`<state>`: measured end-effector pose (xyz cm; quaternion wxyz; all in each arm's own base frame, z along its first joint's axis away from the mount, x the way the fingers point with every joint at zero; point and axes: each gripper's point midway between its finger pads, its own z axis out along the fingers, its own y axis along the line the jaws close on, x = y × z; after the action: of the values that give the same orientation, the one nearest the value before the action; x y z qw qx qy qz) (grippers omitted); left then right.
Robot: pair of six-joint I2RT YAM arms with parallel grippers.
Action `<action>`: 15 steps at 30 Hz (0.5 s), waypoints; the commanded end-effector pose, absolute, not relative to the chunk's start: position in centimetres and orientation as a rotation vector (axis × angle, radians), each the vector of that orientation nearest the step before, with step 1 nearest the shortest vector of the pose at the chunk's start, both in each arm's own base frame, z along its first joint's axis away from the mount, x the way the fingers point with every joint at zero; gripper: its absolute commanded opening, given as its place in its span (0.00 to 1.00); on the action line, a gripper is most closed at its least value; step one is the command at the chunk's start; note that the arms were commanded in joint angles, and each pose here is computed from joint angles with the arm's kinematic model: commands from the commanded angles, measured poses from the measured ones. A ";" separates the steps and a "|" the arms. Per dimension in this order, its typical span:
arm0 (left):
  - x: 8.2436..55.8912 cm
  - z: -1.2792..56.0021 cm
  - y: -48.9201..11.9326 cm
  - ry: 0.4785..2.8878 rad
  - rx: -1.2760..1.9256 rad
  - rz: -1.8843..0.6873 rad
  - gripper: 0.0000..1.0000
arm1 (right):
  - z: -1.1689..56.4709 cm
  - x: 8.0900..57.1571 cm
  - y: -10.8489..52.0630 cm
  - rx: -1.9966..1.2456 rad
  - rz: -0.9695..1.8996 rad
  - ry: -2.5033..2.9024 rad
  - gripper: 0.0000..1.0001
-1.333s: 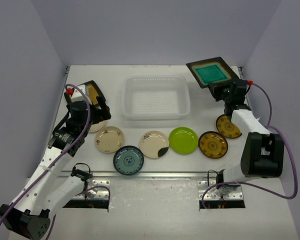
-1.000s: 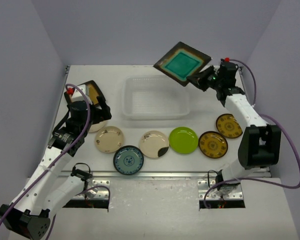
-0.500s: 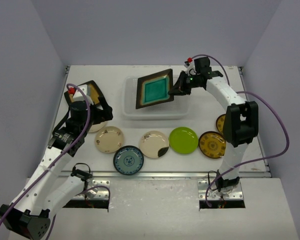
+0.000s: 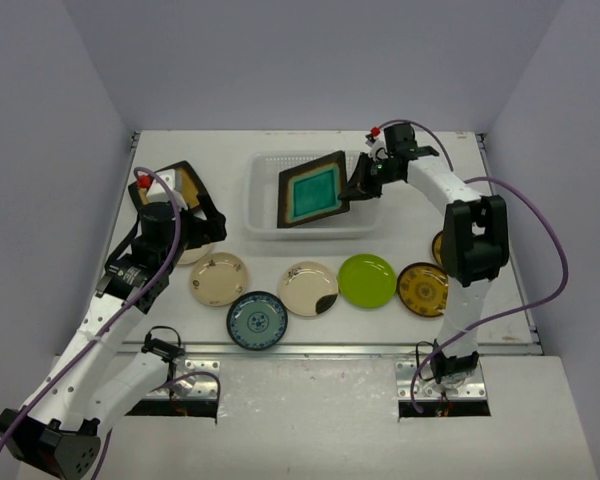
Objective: Place the plates into the plastic bin on the countertop
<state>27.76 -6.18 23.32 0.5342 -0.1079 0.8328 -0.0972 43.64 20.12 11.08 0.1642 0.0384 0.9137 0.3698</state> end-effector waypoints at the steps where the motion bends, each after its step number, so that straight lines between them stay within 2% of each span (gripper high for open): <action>1: 28.3 24.4 -6.7 1.936 -0.234 -0.256 1.00 | 14.5 45.7 21.3 -0.018 1.101 2.467 0.03; 3: 28.3 24.5 -6.7 1.933 -0.236 -0.255 1.00 | 13.9 45.7 21.0 -0.003 1.078 2.486 0.10; 5: 28.3 24.6 -6.5 1.930 -0.241 -0.248 1.00 | 13.4 45.8 20.6 0.017 1.035 2.500 0.28; 8: 28.3 24.5 -6.0 1.927 -0.266 -0.222 1.00 | 14.0 46.1 20.0 0.032 0.975 2.499 0.80; 10: 28.5 24.5 -5.3 1.925 -0.314 -0.190 1.00 | 15.2 46.3 19.4 0.041 0.916 2.497 0.99; 15: 29.1 23.6 -2.9 1.959 -0.482 -0.063 1.00 | 18.7 47.0 17.4 0.067 0.735 2.454 0.99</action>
<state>28.14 -5.01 22.77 0.5306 -0.1352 0.8341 -0.0671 45.33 19.31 11.59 0.1885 0.0370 0.9269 0.3223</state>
